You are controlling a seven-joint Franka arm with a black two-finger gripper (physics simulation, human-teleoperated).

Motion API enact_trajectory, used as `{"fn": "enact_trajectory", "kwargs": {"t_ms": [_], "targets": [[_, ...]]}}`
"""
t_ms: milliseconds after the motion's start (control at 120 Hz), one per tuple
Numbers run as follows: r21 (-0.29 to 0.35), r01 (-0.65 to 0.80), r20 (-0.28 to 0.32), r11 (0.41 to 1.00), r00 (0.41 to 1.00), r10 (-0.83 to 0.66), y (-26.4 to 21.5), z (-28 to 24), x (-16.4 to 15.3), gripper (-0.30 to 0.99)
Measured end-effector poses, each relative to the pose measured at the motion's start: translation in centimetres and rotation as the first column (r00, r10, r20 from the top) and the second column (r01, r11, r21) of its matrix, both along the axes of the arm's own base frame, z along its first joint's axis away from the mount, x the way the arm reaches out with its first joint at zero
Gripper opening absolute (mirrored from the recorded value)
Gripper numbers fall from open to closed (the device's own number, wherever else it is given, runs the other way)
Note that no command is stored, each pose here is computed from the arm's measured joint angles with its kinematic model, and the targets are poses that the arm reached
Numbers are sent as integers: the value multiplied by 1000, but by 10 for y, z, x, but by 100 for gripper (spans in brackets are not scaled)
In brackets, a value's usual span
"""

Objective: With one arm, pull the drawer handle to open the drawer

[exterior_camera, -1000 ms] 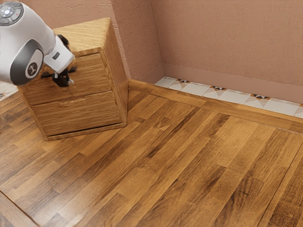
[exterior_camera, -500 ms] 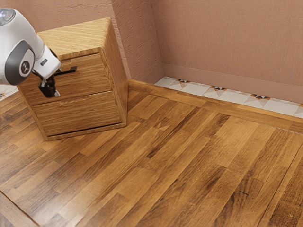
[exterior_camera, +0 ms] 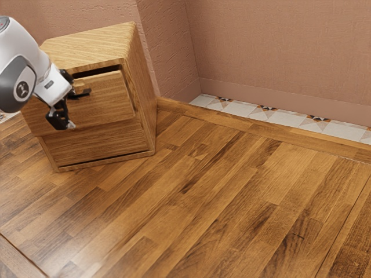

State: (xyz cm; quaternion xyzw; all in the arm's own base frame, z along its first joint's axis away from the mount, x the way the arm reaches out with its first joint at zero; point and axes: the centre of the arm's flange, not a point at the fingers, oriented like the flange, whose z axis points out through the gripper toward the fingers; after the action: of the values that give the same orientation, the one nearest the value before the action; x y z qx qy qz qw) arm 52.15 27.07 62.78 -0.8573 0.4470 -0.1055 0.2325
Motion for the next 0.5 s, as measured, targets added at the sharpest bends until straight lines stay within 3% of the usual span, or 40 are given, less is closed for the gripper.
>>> {"fn": "enact_trajectory", "kwargs": {"t_ms": [133,300,458,500], "targets": [[-14,45,11,999,999,-45,-21,6,-7,57],[-30,62,5,998,998,-62,-26,1,-17,70],[-40,83,28,996,996,-82,-33,10,-30,48],[-41,86,28,995,996,-85,-34,10,-31,49]]}}
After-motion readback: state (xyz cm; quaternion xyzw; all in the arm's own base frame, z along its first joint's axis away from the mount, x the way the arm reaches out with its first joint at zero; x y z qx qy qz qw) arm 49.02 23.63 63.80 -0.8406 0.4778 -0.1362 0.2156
